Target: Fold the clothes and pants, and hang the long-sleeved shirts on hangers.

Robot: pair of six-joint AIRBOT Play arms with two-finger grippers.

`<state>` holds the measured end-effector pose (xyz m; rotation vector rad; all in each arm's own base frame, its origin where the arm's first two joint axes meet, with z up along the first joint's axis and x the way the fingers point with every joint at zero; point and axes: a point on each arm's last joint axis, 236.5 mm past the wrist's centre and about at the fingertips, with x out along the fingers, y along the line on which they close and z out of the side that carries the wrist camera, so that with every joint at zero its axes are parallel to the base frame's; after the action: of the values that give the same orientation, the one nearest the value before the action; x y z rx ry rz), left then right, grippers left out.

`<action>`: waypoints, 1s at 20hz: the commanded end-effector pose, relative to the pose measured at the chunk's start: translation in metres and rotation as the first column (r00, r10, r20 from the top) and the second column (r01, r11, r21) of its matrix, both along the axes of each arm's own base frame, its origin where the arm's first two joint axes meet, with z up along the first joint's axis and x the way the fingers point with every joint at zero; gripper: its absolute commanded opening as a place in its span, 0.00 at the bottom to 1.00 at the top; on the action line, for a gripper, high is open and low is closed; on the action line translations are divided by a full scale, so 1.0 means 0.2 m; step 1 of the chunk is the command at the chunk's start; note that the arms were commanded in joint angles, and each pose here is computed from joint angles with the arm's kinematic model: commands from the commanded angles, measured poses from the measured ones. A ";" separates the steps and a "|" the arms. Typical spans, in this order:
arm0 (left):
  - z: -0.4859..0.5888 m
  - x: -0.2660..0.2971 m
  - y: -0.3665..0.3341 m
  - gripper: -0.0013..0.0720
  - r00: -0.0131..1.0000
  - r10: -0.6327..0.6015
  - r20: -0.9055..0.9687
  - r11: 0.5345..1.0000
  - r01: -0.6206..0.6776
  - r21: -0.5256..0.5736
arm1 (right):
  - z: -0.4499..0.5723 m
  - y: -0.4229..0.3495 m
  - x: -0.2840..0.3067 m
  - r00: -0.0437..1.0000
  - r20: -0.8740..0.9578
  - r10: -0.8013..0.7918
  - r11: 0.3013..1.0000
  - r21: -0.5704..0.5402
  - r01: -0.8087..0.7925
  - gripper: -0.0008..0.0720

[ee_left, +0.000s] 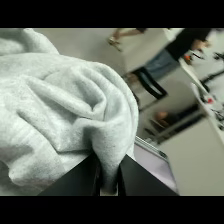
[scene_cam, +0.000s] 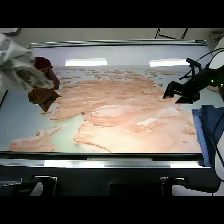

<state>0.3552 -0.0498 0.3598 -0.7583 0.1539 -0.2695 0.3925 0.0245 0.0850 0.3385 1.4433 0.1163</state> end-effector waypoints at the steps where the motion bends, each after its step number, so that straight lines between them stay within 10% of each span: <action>1: 0.15 -0.29 -0.51 0.05 0.953 -0.258 0.158 0.959 0.273 -0.080 | 0.12 0.01 -0.03 0.998 0.055 0.002 1.000 -0.004 -0.002 0.94; 5: 0.16 -0.35 -0.98 0.05 0.886 -0.379 0.267 0.869 0.440 -0.227 | 0.27 -0.08 -0.09 0.989 0.148 -0.008 0.996 -0.092 0.022 0.94; 8: -0.36 -0.36 -1.45 0.05 0.820 -0.571 -0.034 0.786 0.534 -0.310 | 0.35 -0.20 -0.14 0.981 0.191 -0.021 0.978 -0.200 0.059 0.94; 13: -1.73 -0.51 -1.62 0.06 0.531 -0.506 -0.680 0.859 0.381 -0.342 | 0.36 -0.23 -0.17 0.983 0.183 -0.026 0.973 -0.221 0.067 0.94; 15: -1.96 -0.55 -1.51 0.84 0.412 -0.445 -0.795 0.895 0.215 -0.390 | 0.35 -0.22 -0.16 0.984 0.178 -0.024 0.974 -0.217 0.063 0.94; 20: -1.55 -0.24 -1.11 0.94 0.574 -0.473 -0.669 0.870 0.424 -0.251 | 0.27 -0.23 -0.14 0.985 0.170 -0.028 0.974 -0.216 0.065 0.94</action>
<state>0.2961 -0.3132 0.0303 -0.9486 1.1343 -0.4013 0.3611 -0.0190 0.1488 0.1759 1.2673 -0.0476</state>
